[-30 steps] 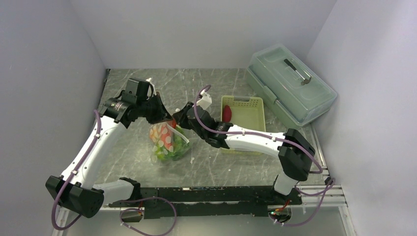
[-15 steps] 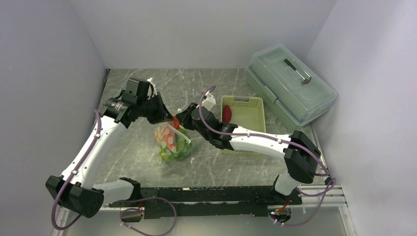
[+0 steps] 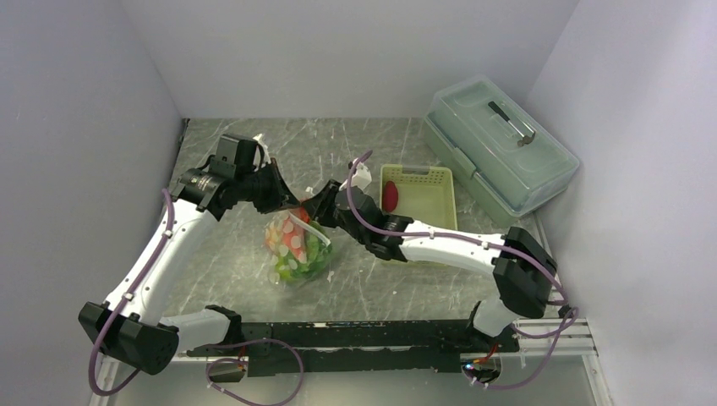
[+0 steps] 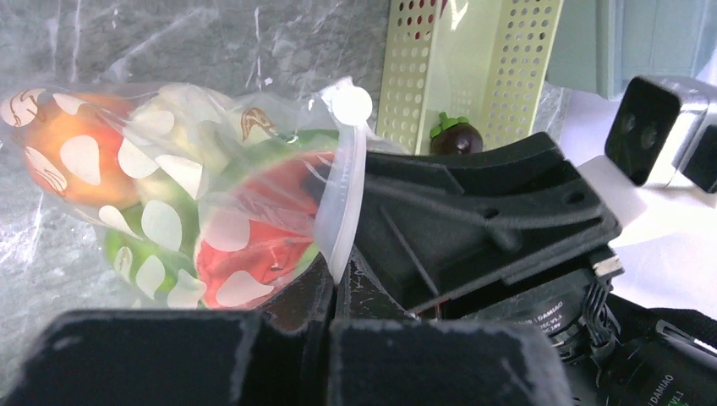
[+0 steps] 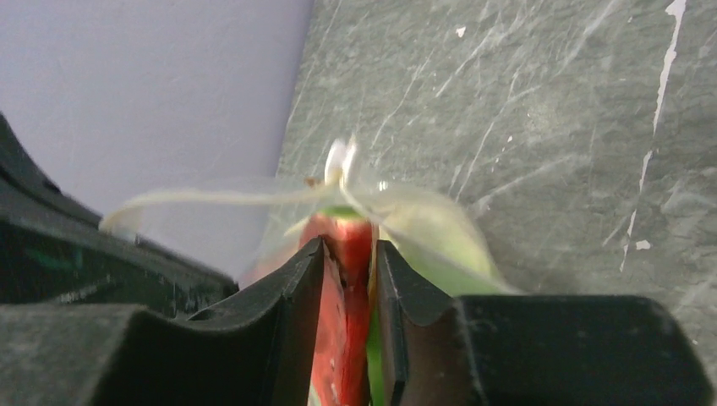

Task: Place the food in the zip-top bag and seal the zipper
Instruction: Place the fake fruit in the zipper food storage bag.

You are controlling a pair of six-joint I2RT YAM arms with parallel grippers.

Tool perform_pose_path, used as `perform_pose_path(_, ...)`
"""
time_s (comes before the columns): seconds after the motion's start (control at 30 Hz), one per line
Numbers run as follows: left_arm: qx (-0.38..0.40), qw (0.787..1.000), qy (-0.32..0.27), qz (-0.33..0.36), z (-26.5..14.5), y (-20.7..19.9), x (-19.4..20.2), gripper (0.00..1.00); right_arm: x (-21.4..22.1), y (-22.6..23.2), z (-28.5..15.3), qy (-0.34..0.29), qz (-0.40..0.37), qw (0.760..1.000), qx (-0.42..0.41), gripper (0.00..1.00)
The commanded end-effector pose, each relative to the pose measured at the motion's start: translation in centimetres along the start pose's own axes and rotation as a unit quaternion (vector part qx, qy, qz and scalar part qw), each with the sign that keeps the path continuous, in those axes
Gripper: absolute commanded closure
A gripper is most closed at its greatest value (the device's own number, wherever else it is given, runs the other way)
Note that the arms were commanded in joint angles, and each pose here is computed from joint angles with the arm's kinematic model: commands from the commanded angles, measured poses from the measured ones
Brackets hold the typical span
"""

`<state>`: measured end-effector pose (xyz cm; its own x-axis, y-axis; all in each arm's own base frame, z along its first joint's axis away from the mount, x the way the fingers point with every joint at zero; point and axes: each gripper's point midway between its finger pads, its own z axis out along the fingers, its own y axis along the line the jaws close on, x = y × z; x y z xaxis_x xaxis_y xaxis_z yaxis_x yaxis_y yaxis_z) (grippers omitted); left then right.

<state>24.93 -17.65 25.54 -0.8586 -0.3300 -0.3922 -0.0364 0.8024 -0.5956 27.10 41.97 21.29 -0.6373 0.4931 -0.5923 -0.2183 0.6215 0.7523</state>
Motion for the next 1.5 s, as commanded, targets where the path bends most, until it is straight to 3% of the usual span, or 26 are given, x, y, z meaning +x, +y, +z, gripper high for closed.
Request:
perform_pose_path(0.0,0.066,0.996,-0.054,0.022,-1.4,-3.3,-2.3,1.00,-0.9,1.7,-2.0,0.004,-0.025,0.999,-0.030,0.64)
perform_pose_path(0.23,0.064,0.996,-0.051,0.026,-1.2,-3.0,-2.1,1.00,-2.7,3.2,-3.9,-0.007,-0.052,0.997,-0.049,0.48)
perform_pose_path(0.57,0.065,0.996,-0.049,0.031,-1.1,-2.9,-2.0,1.00,-5.4,4.1,-6.4,-0.024,-0.106,0.993,-0.041,0.46)
perform_pose_path(0.87,0.072,0.995,-0.043,0.045,-1.4,-3.0,-1.6,1.00,-7.0,1.0,-7.8,-0.032,-0.188,0.981,0.030,0.46)
perform_pose_path(1.07,0.078,0.994,-0.040,0.062,-1.8,-3.3,-1.6,1.00,-7.3,-1.0,-7.6,0.008,-0.246,0.968,0.056,0.46)
perform_pose_path(1.47,0.104,0.990,-0.032,0.085,-2.2,-4.2,-1.2,1.00,-4.0,-4.0,-5.4,0.124,-0.265,0.955,0.048,0.47)
